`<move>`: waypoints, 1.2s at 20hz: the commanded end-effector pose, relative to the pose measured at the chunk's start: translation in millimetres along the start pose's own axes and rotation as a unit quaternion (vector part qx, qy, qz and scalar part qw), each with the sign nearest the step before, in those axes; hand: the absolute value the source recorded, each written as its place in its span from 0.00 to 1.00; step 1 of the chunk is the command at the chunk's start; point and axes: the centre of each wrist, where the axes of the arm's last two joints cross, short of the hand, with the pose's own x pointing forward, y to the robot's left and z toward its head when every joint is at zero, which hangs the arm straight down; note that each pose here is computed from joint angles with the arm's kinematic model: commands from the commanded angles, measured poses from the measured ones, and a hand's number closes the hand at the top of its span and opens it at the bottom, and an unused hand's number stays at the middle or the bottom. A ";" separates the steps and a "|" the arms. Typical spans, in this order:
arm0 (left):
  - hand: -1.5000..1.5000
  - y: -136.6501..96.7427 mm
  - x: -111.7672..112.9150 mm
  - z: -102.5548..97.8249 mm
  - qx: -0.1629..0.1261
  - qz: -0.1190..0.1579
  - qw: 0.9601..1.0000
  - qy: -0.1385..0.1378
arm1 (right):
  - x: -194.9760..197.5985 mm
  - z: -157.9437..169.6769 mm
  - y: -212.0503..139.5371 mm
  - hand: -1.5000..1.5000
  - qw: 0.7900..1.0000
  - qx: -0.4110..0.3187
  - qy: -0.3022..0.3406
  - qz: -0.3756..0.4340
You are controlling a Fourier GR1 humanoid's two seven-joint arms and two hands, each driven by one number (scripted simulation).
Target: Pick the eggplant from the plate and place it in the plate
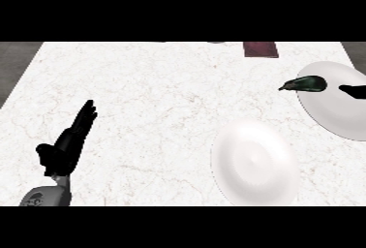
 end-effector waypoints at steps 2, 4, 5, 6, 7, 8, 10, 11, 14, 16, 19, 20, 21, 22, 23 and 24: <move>0.50 7.3 7.2 6.6 0.000 0.002 1.000 -0.003 | -6.7 1.1 -0.7 0.00 0.995 -0.037 0.008 -0.089; 0.50 20.0 -1.8 13.1 0.007 -0.004 1.000 0.000 | -9.7 -2.5 -16.1 0.00 0.989 -0.071 0.016 -0.128; 0.50 7.6 1.5 3.6 0.005 0.007 1.000 0.005 | -15.8 1.1 -12.8 0.00 0.985 -0.087 0.007 -0.146; 0.50 11.9 2.3 -1.1 0.006 0.003 1.000 0.009 | -9.3 -5.6 -27.0 0.00 0.979 -0.090 0.006 -0.185; 0.50 0.0 -12.9 5.7 0.003 0.007 1.000 0.009 | -18.1 -0.5 -21.4 0.00 0.975 -0.099 0.007 -0.198; 0.50 -1.4 14.5 2.1 0.007 0.002 1.000 0.001 | -37.3 5.3 -30.1 0.00 0.971 -0.103 0.023 -0.216; 0.50 14.5 1.4 7.3 0.016 -0.004 1.000 0.013 | -37.8 2.4 -42.2 0.00 0.958 -0.099 0.008 -0.268; 0.50 0.8 -4.0 9.8 0.010 0.000 1.000 0.006 | -49.8 4.8 -56.4 0.00 0.954 -0.098 0.020 -0.282; 0.50 7.0 -0.1 4.9 0.015 -0.002 1.000 0.009 | -97.8 28.8 -76.3 0.00 0.948 -0.108 0.002 -0.300; 0.50 -2.5 -10.5 3.0 0.011 0.016 1.000 0.007 | -110.4 32.5 -115.7 0.00 0.950 -0.103 -0.006 -0.293; 0.50 6.9 -6.8 7.1 0.012 0.005 1.000 0.001 | -146.9 60.1 -117.2 0.00 0.953 -0.087 -0.005 -0.289; 0.50 23.0 2.0 -3.6 0.013 -0.007 1.000 0.004 | -150.7 63.8 -112.0 0.00 0.951 -0.093 -0.024 -0.295; 0.50 24.2 10.4 -1.9 0.021 0.004 1.000 0.002 | -167.2 77.6 -131.5 0.00 0.956 -0.081 -0.024 -0.282; 0.50 10.9 3.4 2.4 0.004 0.004 1.000 0.005 | -164.1 74.7 -129.0 0.00 0.959 -0.073 -0.017 -0.273; 0.50 8.1 5.8 0.2 0.013 0.011 1.000 0.002 | -175.7 86.2 -123.1 0.00 0.957 -0.068 -0.034 -0.279; 0.50 11.8 5.4 3.5 0.007 0.007 1.000 0.010 | -165.4 75.7 -146.2 0.00 0.959 -0.061 -0.034 -0.275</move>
